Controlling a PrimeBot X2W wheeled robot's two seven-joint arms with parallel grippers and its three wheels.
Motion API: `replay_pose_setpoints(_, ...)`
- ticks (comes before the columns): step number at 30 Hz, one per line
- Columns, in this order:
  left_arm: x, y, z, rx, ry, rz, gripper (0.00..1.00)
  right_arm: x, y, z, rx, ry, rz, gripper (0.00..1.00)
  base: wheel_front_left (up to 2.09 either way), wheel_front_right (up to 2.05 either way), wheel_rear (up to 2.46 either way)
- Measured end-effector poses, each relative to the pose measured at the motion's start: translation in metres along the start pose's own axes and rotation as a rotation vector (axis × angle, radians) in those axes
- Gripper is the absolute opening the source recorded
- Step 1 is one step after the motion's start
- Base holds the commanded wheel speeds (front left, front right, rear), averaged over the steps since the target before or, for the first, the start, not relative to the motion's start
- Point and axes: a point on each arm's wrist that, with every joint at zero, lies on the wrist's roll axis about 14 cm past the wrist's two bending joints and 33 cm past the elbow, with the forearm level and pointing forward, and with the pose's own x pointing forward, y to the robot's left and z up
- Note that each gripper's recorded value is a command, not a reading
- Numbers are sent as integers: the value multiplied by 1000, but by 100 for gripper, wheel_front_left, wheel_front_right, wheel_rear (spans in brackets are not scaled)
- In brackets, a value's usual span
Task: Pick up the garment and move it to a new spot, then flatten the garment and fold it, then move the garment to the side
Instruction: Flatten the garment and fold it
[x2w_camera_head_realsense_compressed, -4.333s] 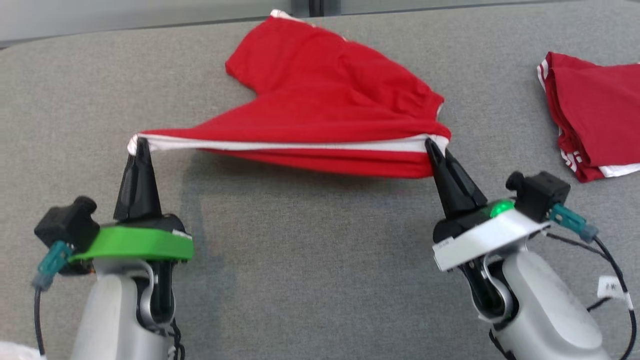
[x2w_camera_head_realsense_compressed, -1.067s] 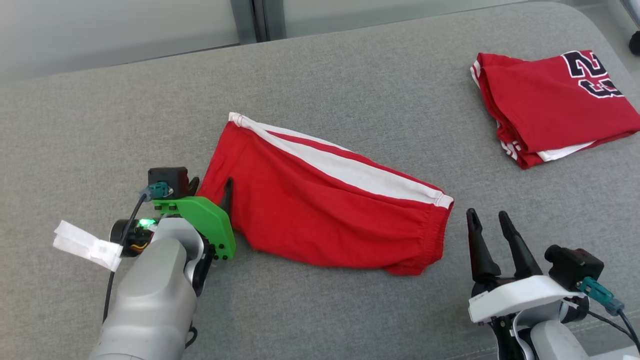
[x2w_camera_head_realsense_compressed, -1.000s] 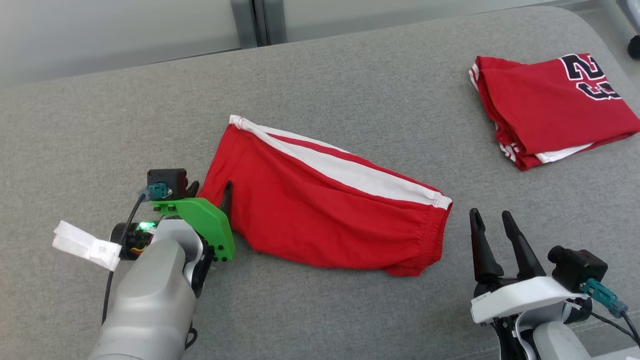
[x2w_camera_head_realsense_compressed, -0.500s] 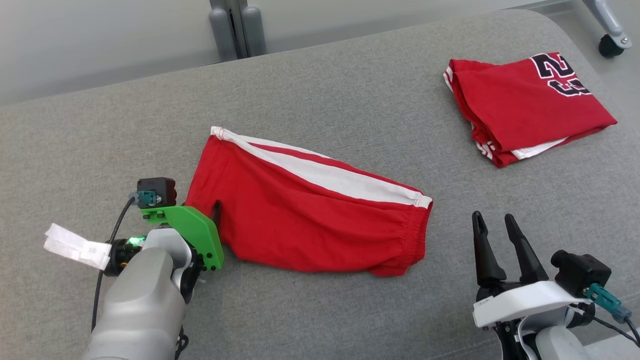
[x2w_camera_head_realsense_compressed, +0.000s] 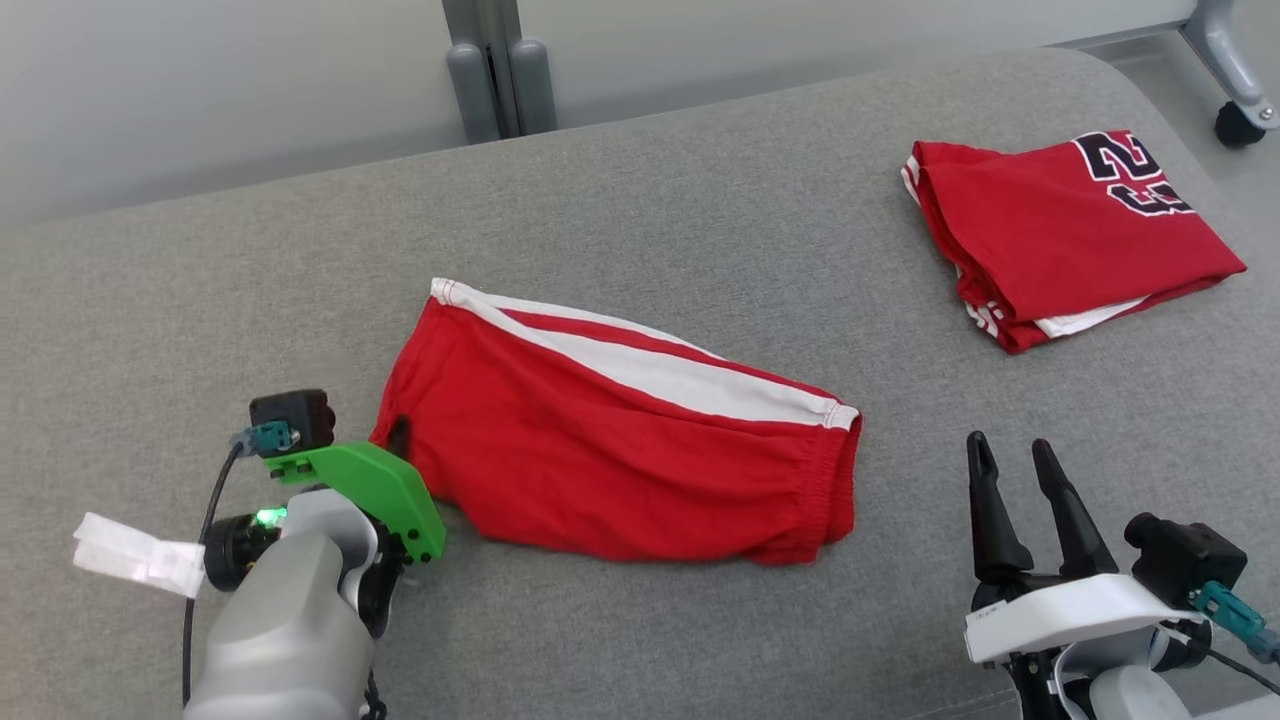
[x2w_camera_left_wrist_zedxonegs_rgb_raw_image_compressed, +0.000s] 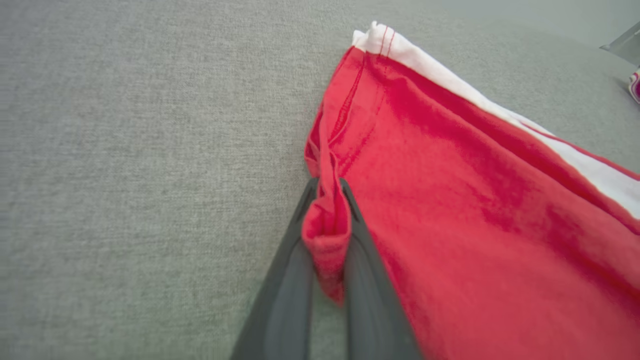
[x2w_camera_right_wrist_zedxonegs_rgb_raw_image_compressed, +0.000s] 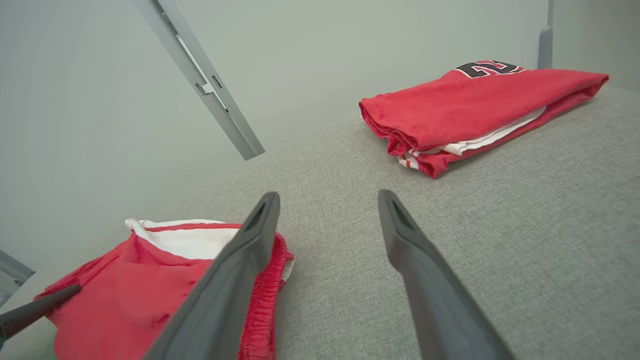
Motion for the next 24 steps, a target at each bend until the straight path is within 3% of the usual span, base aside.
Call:
replay_pose_setpoints(14, -40, 23, -25, -144, -93, 89, 0, 1, 18, 2, 5, -9, 58, 100, 0, 0, 0)
replay_pose_setpoints(24, -79, 31, -54, -184, -129, 159, 0, -4, 21, 1, -18, 7, 74, 100, 0, 0, 0)
